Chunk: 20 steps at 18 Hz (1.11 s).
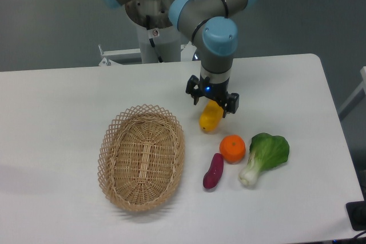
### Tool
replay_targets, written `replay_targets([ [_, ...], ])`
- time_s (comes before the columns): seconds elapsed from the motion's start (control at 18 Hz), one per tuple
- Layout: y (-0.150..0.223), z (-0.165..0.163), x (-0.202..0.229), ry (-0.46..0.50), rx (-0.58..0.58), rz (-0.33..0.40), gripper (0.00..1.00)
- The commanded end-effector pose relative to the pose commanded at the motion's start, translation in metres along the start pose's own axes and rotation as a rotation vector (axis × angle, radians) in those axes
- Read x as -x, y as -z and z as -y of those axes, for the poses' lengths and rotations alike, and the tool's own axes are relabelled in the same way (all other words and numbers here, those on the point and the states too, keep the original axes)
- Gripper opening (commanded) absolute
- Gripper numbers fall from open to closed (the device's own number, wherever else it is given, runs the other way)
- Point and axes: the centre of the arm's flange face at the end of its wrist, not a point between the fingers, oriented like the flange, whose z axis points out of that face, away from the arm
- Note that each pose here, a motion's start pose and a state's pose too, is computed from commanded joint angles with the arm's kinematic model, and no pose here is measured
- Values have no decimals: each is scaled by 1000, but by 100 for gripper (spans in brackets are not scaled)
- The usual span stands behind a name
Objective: Pick up the mango from the table
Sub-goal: 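Lower the open gripper around the yellow mango and close it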
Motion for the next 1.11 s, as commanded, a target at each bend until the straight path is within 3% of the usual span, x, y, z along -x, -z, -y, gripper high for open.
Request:
replay_targets([
  [0.33, -13, 2, 1, -31, 71, 27, 100],
  [1.0, -33, 4, -6, -38, 86, 22, 100],
  [1.11, -36, 3, -5, -38, 92, 29, 88],
])
